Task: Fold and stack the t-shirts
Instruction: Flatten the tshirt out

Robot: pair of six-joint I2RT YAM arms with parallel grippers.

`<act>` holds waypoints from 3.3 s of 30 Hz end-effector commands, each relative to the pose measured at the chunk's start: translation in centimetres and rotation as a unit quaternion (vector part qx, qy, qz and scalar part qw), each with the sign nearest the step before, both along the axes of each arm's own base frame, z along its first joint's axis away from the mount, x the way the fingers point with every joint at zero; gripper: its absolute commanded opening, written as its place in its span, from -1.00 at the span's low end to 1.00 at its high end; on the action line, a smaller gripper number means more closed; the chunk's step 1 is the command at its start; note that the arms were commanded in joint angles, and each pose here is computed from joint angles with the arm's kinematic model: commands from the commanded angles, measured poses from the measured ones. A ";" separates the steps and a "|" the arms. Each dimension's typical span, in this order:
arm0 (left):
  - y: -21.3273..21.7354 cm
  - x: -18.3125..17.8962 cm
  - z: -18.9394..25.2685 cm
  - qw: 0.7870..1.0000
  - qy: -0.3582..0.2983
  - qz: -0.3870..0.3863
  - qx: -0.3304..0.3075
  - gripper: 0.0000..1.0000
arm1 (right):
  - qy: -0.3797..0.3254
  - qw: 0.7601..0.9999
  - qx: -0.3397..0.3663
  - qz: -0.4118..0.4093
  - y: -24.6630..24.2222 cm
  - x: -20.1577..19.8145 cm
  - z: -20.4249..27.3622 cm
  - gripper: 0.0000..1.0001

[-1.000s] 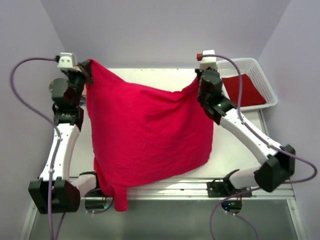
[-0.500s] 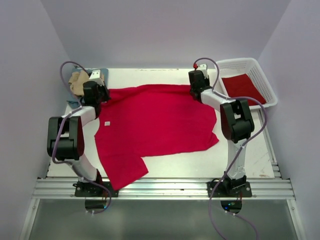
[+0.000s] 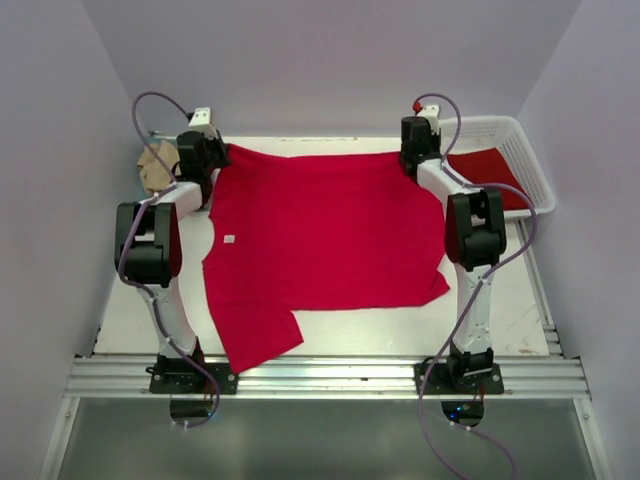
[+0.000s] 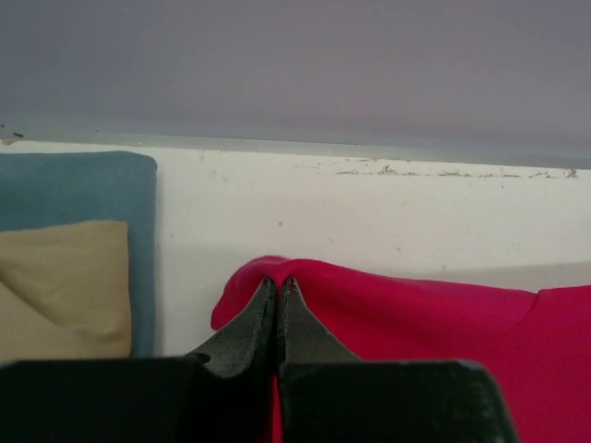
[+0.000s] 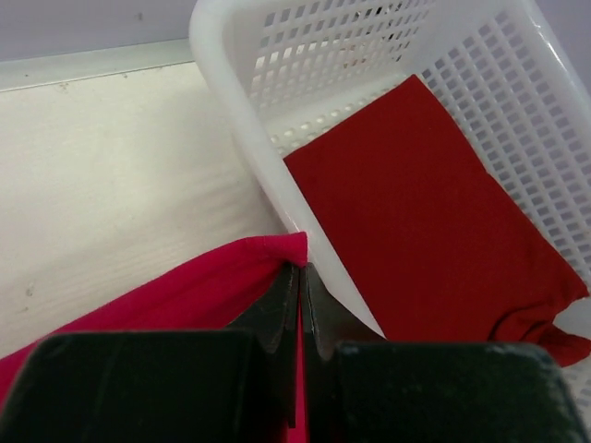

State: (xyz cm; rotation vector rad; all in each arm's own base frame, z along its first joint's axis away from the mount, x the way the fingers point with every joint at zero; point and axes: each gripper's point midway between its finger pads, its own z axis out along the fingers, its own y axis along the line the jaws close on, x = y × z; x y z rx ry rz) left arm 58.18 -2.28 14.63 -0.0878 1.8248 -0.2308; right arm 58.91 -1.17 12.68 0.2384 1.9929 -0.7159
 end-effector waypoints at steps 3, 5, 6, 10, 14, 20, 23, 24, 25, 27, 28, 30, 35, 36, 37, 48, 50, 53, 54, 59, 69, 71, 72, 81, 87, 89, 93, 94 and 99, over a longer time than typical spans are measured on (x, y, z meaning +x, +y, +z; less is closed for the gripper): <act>0.0 3.5 1.2 0.999 -0.036 -0.002 0.003 -1.00 | -0.023 1.000 -0.004 -0.018 -1.9 2.1 0.5 -1.00; -0.1 4.4 0.2 1.000 -0.029 -0.005 0.002 -1.00 | -0.014 1.000 -0.001 -0.014 -1.9 2.7 -1.0 -1.00; -0.1 4.6 -0.1 1.000 -0.027 -0.005 0.002 -1.00 | -0.016 1.000 0.001 -0.011 -1.7 3.2 -1.0 -1.00; -0.1 5.8 -2.1 1.000 -0.015 -0.006 0.003 -1.00 | -0.013 1.000 0.012 -0.001 -1.1 4.2 -2.5 -1.00; -0.1 6.4 -3.2 1.000 -0.009 -0.006 0.002 -1.00 | -0.009 1.000 0.017 0.005 -0.8 4.9 -3.5 -1.00; -0.1 6.7 -3.2 1.000 -0.015 -0.006 0.006 -1.00 | -0.028 0.999 0.025 0.013 -0.6 4.9 -2.5 -1.00; 0.0 6.7 -2.7 1.000 -0.018 -0.005 0.008 -1.00 | -0.028 0.999 0.027 0.016 -0.5 4.7 -2.5 -1.00; 0.0 6.6 -2.3 1.000 -0.021 -0.006 0.010 -1.00 | -0.032 0.999 0.028 0.016 -0.5 4.6 -1.9 -1.00; 0.0 6.5 -2.0 1.000 -0.024 -0.006 0.010 -1.00 | -0.035 0.999 0.028 0.016 -0.5 4.5 -1.7 -1.00; 0.0 5.9 -1.6 1.000 -0.027 -0.006 0.011 -1.00 | -0.039 0.999 0.028 0.016 -0.6 3.8 -1.1 -1.00; 0.0 5.8 -1.4 0.999 -0.031 -0.006 0.013 -1.00 | -0.041 0.999 0.028 0.017 -0.6 3.6 -0.9 -1.00; 0.1 5.8 -1.6 0.999 -0.028 -0.005 0.018 -1.00 | -0.041 0.999 0.028 0.019 -0.7 3.2 -1.1 -1.00; 0.1 5.5 -2.8 1.000 -0.011 -0.006 0.015 -1.00 | -0.035 0.998 0.037 0.022 -0.4 3.0 -1.5 -1.00; 0.0 5.5 -2.9 1.000 -0.011 -0.006 0.014 -1.00 | -0.035 0.998 0.039 0.022 -0.4 3.0 -1.6 -1.00; 0.0 5.6 -3.0 1.000 -0.011 -0.006 0.014 -1.00 | -0.035 0.998 0.039 0.023 -0.4 3.0 -1.6 -1.00; 0.1 6.5 -3.4 1.000 -0.010 -0.005 0.016 -1.00 | -0.033 0.998 0.039 0.026 -0.2 3.4 -2.4 -1.00; 0.1 6.5 -3.7 1.000 -0.008 -0.006 0.017 -1.00 | -0.031 0.998 0.039 0.025 -0.3 3.4 -2.6 -1.00; 0.4 6.5 -3.8 1.000 -0.007 0.002 0.019 -0.68 | -0.032 0.998 0.041 0.024 -0.2 3.3 -2.6 -0.71; 0.5 6.5 -3.9 1.000 -0.006 0.004 0.019 -0.29 | -0.032 0.998 0.042 0.024 -0.3 3.3 -2.6 -0.39; 1.8 6.1 -1.8 0.998 -0.031 0.044 0.026 1.00 | -0.049 0.997 0.049 0.036 0.1 3.3 -1.1 0.98; 1.6 2.0 7.0 0.993 -0.111 0.047 0.009 1.00 | -0.148 0.982 0.092 0.075 1.9 0.3 8.5 0.98; -1.4 0.1 9.6 0.992 -0.127 0.018 0.001 1.00 | -0.148 0.977 0.111 0.103 3.5 -1.3 9.9 0.98; -1.9 -1.3 8.4 0.994 -0.110 0.017 0.000 1.00 | -0.130 0.979 0.116 0.106 4.0 -2.3 9.3 0.93; -10.6 -13.4 5.1 0.996 0.027 -0.066 -0.045 -0.40 | -0.001 0.982 0.160 0.101 6.3 -15.3 4.0 -1.00; -13.0 -23.5 -0.5 0.983 0.159 -0.085 -0.037 -1.00 | 0.081 0.988 0.134 0.014 4.0 -24.0 1.5 -1.00; -12.8 -26.2 -0.9 0.977 0.188 -0.087 -0.042 -1.00 | 0.091 0.988 0.120 -0.024 2.5 -25.8 1.0 -1.00; -12.9 -30.0 -0.2 0.972 0.206 -0.098 -0.058 -1.00 | 0.103 0.987 0.081 -0.095 -0.3 -29.1 0.6 -1.00; -13.1 -30.7 -0.2 0.969 0.216 -0.100 -0.066 -1.00 | 0.103 0.984 0.085 -0.115 -0.6 -29.5 0.0 -1.00; -13.7 -32.8 1.5 0.967 0.213 -0.114 -0.083 -1.00 | 0.155 0.966 0.116 -0.173 -1.8 -32.8 -3.3 -1.00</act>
